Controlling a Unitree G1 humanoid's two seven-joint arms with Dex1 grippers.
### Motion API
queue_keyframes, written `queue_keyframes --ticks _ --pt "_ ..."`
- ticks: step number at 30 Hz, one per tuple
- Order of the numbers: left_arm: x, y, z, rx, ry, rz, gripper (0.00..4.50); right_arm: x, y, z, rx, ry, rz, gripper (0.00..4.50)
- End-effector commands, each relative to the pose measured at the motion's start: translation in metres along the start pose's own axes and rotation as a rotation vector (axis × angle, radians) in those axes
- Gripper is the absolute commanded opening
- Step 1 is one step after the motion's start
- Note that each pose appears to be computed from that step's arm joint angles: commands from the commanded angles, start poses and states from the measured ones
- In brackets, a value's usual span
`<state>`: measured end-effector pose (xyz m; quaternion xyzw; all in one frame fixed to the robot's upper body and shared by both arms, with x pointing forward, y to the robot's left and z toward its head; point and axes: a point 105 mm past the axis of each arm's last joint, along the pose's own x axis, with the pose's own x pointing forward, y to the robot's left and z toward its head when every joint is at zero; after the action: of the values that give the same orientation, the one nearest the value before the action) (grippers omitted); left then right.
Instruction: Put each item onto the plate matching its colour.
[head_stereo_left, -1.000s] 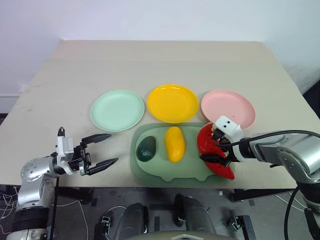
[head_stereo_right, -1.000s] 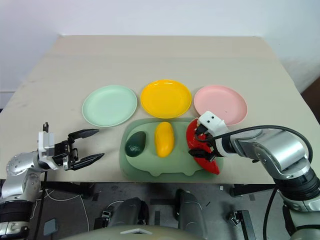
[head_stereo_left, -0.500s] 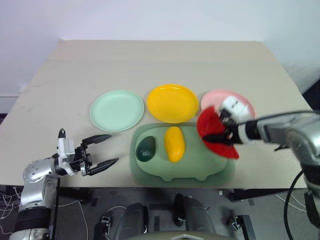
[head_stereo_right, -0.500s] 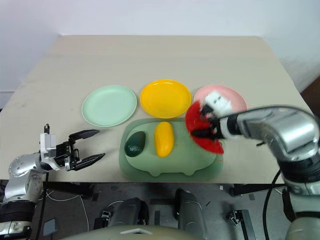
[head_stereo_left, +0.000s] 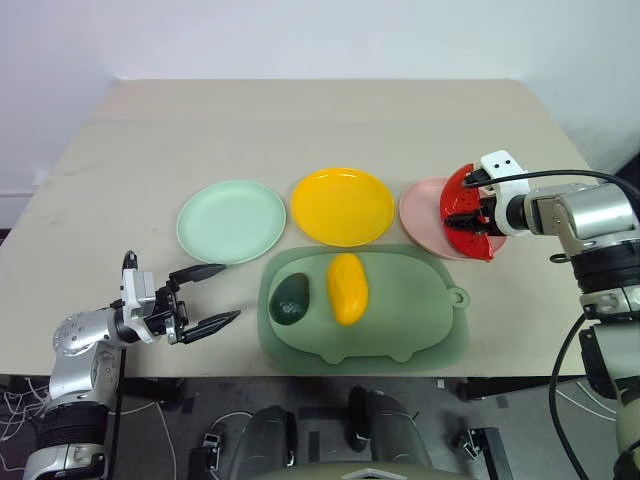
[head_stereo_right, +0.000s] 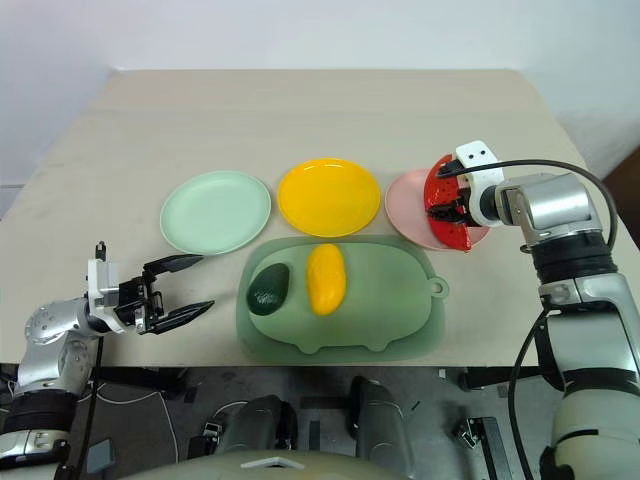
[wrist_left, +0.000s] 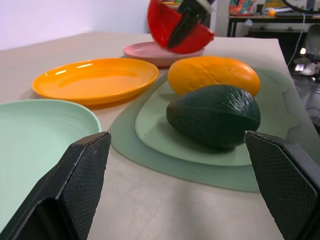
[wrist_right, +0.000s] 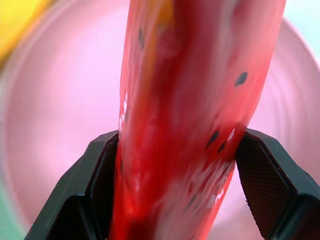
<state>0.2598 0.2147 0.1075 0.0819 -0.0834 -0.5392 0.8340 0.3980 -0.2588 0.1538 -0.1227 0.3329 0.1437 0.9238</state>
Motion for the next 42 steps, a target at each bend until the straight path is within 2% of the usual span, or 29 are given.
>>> queue_keyframes --ticks 1,4,5,8,14,17,20,25,29,36,42 --pt "-0.003 0.003 0.006 0.036 -0.006 0.007 4.5 -0.007 -0.011 0.018 -0.03 -0.054 -0.032 3.47" --pt "-0.003 0.002 0.007 0.041 -0.006 0.01 4.5 -0.015 -0.014 0.023 -0.064 -0.08 -0.02 4.34" --pt "-0.004 0.002 0.008 0.043 -0.007 0.011 4.5 -0.02 -0.014 0.025 -0.08 -0.086 -0.005 4.42" --pt "-0.005 0.002 0.01 0.046 -0.009 0.014 4.5 -0.038 -0.013 0.031 -0.102 -0.108 0.041 4.42" --pt "-0.01 0.002 0.011 0.046 -0.002 0.018 4.5 -0.1 -0.005 0.055 -0.199 -0.196 0.144 4.42" --pt "-0.012 0.003 0.011 0.046 0.004 0.019 4.5 -0.123 0.013 0.063 -0.215 -0.232 0.228 4.42" --pt "-0.013 0.006 0.01 0.047 0.007 0.02 4.5 -0.139 0.067 0.069 -0.266 -0.271 0.417 4.42" --pt "-0.01 0.008 0.009 0.046 0.004 0.015 4.5 -0.116 0.131 0.053 -0.205 -0.185 0.559 4.42" --pt "-0.01 0.008 0.009 0.045 0.003 0.01 4.5 -0.085 0.158 0.037 -0.16 -0.146 0.581 4.42" --pt "-0.012 0.004 0.008 0.039 0.009 0.009 4.5 -0.041 0.188 0.018 -0.034 -0.096 0.524 4.42" --pt "-0.014 0.001 0.008 0.035 0.014 0.015 4.5 -0.026 0.2 0.009 0.062 -0.053 0.509 4.42"
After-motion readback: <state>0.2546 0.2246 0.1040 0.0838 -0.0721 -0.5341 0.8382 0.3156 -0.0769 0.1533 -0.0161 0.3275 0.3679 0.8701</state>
